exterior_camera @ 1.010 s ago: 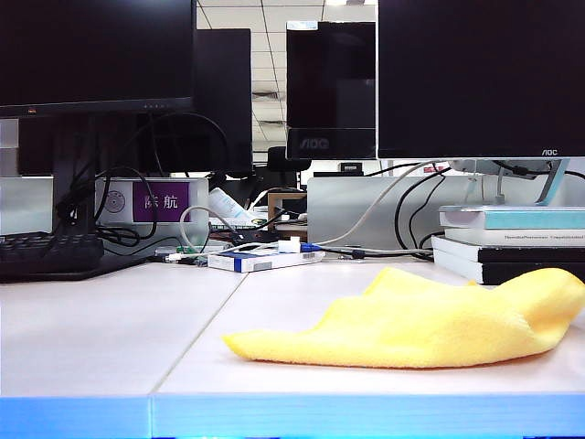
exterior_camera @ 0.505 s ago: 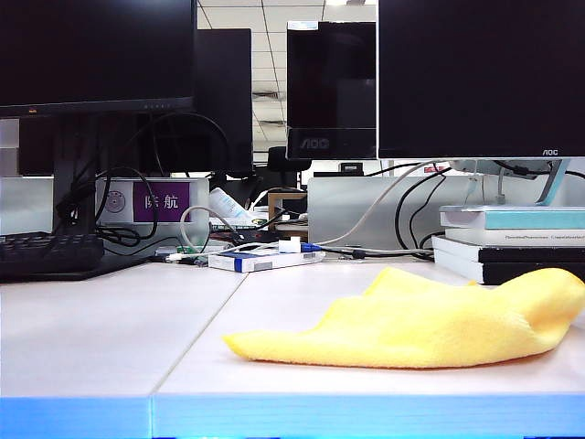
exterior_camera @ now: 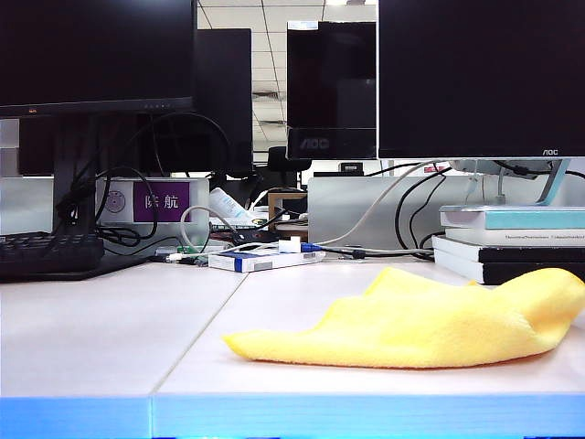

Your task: Wipe the table from front to back using the rag.

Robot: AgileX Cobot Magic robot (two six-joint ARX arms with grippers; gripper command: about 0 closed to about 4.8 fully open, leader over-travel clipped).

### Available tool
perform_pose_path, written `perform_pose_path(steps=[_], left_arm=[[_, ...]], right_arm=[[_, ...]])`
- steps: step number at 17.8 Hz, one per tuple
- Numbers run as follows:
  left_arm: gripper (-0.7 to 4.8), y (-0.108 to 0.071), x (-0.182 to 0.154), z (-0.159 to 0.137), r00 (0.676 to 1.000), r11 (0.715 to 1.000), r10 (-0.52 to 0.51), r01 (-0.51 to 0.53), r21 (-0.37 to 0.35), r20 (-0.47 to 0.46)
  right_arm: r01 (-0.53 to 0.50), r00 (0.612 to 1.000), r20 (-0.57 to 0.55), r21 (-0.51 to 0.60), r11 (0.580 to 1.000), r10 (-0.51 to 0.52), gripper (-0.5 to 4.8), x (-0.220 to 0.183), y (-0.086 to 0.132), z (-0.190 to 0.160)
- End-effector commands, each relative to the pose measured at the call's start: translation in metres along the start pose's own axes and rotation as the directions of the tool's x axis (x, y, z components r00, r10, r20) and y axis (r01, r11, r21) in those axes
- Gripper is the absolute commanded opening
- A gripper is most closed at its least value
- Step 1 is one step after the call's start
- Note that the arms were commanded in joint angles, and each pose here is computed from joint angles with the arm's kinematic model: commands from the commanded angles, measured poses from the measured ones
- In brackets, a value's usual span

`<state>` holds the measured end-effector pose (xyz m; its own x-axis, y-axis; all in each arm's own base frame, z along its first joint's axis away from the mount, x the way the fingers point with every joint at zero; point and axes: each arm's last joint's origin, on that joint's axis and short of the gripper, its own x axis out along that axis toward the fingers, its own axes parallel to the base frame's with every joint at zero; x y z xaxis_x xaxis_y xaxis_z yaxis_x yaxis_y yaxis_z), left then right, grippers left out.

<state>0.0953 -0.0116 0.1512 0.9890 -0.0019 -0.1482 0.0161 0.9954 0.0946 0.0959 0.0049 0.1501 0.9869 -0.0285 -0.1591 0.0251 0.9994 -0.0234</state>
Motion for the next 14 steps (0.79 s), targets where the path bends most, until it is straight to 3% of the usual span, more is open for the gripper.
perform_pose_path(steps=[1,9,12,14], left_arm=[[-0.04,0.0001,-0.0001,-0.0012,1.000,1.000,0.007,-0.007,-0.001,-0.010],[-0.05,0.0002,0.0000,-0.0013,1.000,1.000,0.011,-0.011,0.010,-0.011],[-0.05,0.0047,0.0003,-0.0013,0.998,0.998,0.065,-0.065,-0.006,-0.012],[-0.05,0.0051,0.0007,-0.0013,1.000,1.000,-0.022,0.022,-0.017,-0.005]], right_arm=[[0.000,1.000,0.002,-0.003,1.000,0.000,0.00,0.0005,0.0001,-0.0014],[0.000,1.000,0.001,-0.003,1.000,0.000,-0.01,0.0005,0.0001,-0.0014],[0.000,1.000,0.002,-0.003,1.000,0.000,0.00,0.0005,0.0001,-0.0014],[0.000,1.000,0.002,-0.003,1.000,0.000,0.00,0.0005,0.0001,-0.0014]])
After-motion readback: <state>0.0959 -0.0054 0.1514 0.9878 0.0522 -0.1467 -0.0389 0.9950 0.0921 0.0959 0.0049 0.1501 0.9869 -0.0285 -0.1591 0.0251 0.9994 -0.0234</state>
